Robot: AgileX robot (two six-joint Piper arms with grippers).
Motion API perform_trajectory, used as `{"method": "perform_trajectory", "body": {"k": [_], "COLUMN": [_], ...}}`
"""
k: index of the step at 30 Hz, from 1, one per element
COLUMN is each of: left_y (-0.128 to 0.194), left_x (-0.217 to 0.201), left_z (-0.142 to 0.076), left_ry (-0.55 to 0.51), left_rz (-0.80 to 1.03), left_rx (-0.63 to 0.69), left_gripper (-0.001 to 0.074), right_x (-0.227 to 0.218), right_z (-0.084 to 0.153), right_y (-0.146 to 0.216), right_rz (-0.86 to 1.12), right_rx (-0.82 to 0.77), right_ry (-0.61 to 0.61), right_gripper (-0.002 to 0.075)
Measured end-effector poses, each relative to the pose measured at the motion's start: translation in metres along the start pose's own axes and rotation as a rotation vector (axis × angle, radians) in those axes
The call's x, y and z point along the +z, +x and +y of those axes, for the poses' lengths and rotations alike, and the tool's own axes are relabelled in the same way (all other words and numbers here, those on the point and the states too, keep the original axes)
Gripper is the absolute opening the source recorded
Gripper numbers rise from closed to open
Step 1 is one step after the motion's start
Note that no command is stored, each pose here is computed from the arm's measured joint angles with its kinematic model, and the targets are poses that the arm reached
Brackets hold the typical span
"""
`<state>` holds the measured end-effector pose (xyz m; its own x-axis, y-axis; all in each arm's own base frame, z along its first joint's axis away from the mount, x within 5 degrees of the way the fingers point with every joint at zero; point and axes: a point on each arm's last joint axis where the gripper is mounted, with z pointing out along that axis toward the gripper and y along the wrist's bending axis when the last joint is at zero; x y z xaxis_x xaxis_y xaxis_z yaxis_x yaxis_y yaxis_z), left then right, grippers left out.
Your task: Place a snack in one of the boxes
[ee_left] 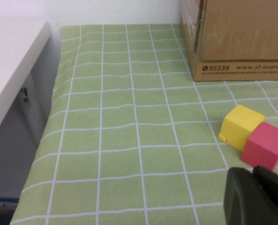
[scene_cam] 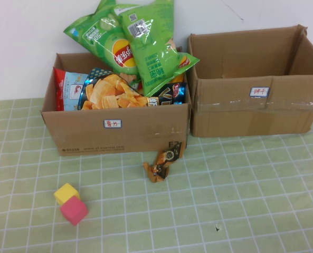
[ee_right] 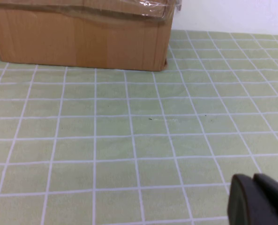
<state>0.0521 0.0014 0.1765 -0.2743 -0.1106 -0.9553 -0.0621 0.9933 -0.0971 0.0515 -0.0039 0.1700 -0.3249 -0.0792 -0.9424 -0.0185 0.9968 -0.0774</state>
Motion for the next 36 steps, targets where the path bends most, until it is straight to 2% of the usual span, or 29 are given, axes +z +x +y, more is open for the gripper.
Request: {"method": "perform_trajectory", "body": {"k": [36], "left_y": [0.0], "left_x": [0.0], "left_z": [-0.0001], "left_ry": [0.001], "left_rz": [0.0], "left_rx": [-0.004], "left_gripper": [-0.0001], "right_x": [0.0], "right_z": [0.0023], "right_y": [0.0001], "right_rz": [0.002], "right_rx": [0.061], "right_ry": [-0.025], "right_gripper": [-0.0002]}}
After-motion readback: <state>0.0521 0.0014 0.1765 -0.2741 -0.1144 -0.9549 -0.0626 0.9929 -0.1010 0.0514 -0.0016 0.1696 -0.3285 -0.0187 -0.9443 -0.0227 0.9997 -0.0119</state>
